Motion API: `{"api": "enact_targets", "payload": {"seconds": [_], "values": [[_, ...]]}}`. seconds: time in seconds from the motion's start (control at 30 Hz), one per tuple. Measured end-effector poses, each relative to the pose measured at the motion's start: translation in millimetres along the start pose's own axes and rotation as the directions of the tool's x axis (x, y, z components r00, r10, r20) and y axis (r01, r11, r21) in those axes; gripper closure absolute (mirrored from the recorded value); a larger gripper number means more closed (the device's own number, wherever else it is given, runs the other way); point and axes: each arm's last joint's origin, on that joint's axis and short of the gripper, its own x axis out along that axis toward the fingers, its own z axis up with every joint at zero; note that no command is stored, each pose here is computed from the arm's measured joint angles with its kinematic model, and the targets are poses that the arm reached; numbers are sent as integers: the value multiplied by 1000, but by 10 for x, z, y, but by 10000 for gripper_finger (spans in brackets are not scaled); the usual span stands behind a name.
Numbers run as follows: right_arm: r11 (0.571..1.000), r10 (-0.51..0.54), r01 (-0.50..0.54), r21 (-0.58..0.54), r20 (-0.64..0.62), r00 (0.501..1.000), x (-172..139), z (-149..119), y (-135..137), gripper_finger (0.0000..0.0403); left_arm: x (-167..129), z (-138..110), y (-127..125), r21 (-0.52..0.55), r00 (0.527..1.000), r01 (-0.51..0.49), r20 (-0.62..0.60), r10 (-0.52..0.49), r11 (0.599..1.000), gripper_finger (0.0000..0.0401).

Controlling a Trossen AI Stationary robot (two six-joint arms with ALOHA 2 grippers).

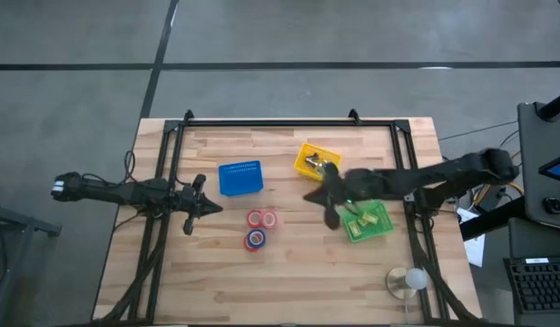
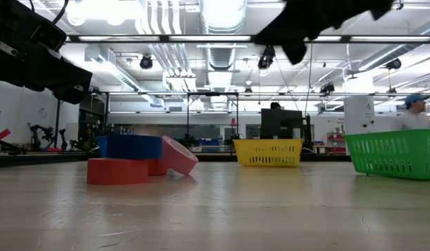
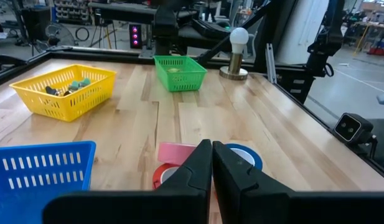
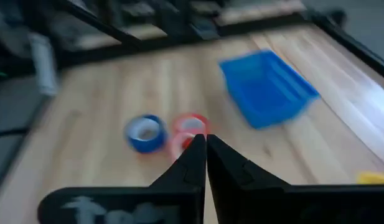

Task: Pick and place Stapler, Stapler remover, tape
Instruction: Put the pink tape into the blue bin

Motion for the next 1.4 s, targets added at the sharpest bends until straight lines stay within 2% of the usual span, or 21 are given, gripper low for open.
{"api": "enact_targets", "payload": {"seconds": [0.2,0.3,0.5,0.6,0.77,1.1,1.4], "values": [[996,88,-87,-21,110,990,-431,-162,100,394,0,-1,0,0,1000,0,-1,0,1000,385],[993,109,-113,23,136,985,-596,-265,85,394,0,-7,1,0,1000,-1,-7,1,1000,385],[986,161,-167,26,164,973,-829,-517,54,394,0,-7,1,0,1000,-1,-7,1,1000,385],[985,172,-174,-4,185,968,-903,-632,33,394,0,-7,1,0,1000,-1,-7,1,1000,385],[980,195,-200,-16,303,933,-1036,-710,-18,394,0,-7,1,0,1000,-1,-7,1,1000,385],[974,226,-209,-84,349,910,-1164,-879,-103,394,0,-8,1,0,1000,-1,-8,1,1000,385],[972,224,-183,-150,332,916,-1149,-953,-123,394,0,-9,1,0,1000,-1,-9,1,1000,385]]}}
